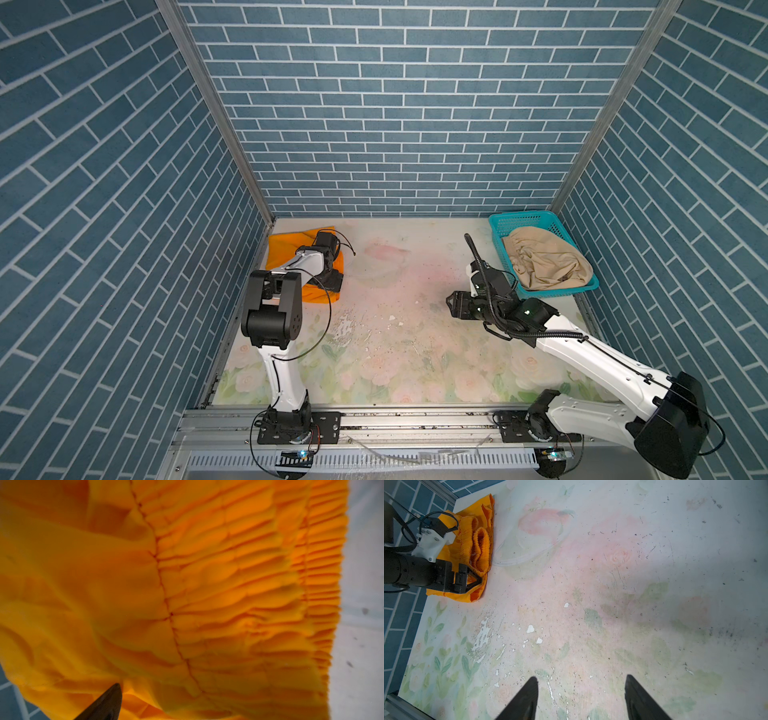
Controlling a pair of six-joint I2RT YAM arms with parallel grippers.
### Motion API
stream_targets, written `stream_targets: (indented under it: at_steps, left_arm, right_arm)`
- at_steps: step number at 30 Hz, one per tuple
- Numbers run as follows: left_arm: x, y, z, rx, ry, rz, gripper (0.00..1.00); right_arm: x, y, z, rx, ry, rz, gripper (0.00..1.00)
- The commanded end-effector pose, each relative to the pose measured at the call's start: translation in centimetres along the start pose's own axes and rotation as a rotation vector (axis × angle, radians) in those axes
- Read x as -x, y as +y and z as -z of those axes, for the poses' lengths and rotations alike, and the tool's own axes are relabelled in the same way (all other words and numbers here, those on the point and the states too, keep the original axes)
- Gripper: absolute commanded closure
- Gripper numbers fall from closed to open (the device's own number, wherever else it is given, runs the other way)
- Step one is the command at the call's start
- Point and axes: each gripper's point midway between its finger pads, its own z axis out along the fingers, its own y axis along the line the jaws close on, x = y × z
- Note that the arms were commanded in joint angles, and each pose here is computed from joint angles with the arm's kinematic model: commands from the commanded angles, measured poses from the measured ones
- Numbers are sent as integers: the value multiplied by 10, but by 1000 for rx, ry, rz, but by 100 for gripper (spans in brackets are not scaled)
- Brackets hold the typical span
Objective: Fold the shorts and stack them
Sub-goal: 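Slide the folded shorts into the far corner with the left gripper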
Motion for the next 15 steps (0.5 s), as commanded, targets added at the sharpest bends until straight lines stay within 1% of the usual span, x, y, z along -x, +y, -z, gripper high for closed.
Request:
stream_targets:
  at_steps: [1, 5, 8, 11, 13, 15]
  left_arm:
    - [3, 9, -16, 9, 18, -24, 0]
    - [9, 9, -18, -15, 1, -18, 0]
    - [8, 15, -19, 4, -1, -22, 0]
    - [3, 36, -18, 51, 29, 53, 0]
    - [8, 42, -3, 41, 12, 117, 0]
    - [22, 39, 26, 9, -82, 161, 0]
  right_arm:
    - [13, 0, 0, -16, -24, -4, 33]
    - [19, -6, -1, -44, -13, 6, 33]
    - [24, -8, 1, -50, -24, 5, 32]
    - [29, -11, 5, -52, -31, 6, 32]
    - [31, -10, 9, -47, -20, 12, 32]
    - [34, -7, 16, -38, -19, 32, 31]
